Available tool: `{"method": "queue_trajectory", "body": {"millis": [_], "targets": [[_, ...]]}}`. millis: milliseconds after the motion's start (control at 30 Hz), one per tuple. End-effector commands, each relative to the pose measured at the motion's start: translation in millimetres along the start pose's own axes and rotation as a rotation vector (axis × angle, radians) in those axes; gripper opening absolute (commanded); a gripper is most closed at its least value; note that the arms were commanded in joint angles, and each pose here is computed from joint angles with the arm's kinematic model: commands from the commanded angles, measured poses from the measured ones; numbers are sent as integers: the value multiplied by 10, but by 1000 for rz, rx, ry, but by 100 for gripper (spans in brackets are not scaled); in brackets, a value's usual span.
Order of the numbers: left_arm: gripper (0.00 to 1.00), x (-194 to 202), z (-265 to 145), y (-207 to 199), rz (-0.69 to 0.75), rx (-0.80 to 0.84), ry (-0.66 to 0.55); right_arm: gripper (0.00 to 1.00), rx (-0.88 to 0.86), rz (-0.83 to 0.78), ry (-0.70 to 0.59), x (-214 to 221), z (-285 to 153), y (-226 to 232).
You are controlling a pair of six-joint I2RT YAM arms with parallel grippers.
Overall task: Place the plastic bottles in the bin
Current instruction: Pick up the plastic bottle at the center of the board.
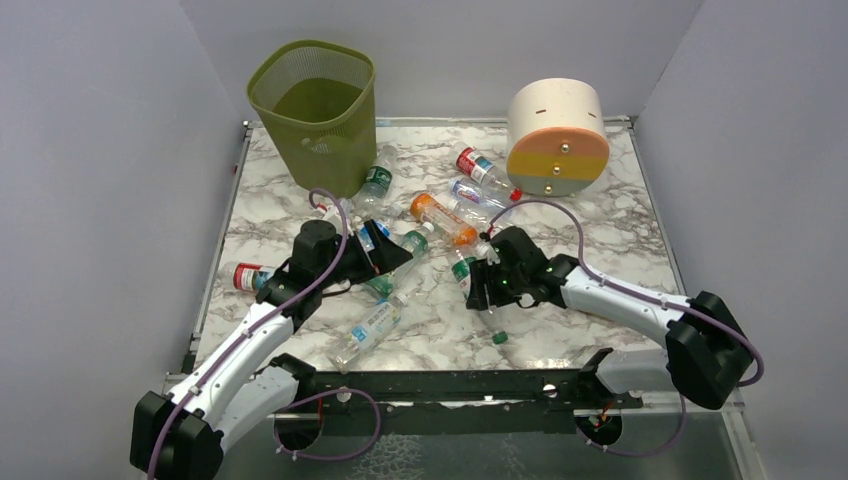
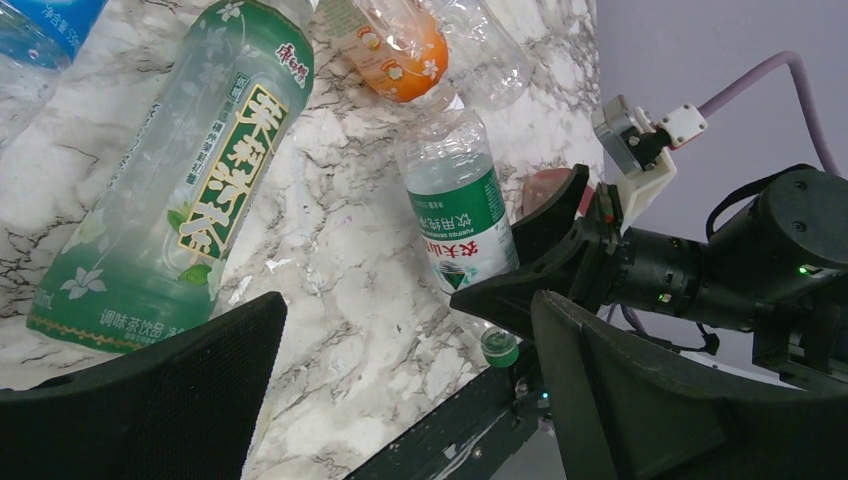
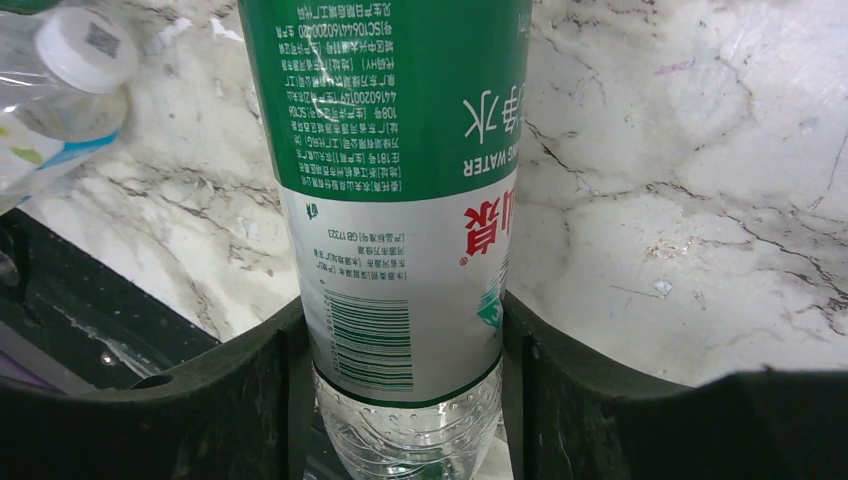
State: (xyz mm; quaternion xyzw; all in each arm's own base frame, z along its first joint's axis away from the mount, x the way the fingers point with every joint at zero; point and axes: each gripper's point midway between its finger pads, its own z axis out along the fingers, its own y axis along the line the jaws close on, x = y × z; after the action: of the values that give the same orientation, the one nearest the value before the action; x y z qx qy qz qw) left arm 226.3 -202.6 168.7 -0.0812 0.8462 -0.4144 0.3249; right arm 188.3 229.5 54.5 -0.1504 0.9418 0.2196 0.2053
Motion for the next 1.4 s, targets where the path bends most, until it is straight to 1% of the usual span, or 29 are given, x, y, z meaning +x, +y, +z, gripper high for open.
{"method": "queue_trajectory", "body": {"millis": [0,200,333,500,700,1100,1367], "targets": [[99,-54,-10,-151,-2,59,-22,55,-74,-34,-52,-171,-187,211],[99,-37,4,-254,-29,102,-13,55,-196,-54,-55,-239,-276,466],[99,-46,10,-297,-29,109,-10,56,-241,-60,-63,-319,-317,585],[99,-58,31,-327,-56,117,-19,56,-273,-56,-108,-496,-395,725],[99,-46,112,-423,-123,176,1,56,-308,-36,-156,-631,-476,878],[99,-83,209,-475,-161,187,-15,56,-373,-16,-188,-715,-541,1114],[99,-29,284,-505,-170,177,-22,56,-406,-27,-206,-825,-563,1307]]}}
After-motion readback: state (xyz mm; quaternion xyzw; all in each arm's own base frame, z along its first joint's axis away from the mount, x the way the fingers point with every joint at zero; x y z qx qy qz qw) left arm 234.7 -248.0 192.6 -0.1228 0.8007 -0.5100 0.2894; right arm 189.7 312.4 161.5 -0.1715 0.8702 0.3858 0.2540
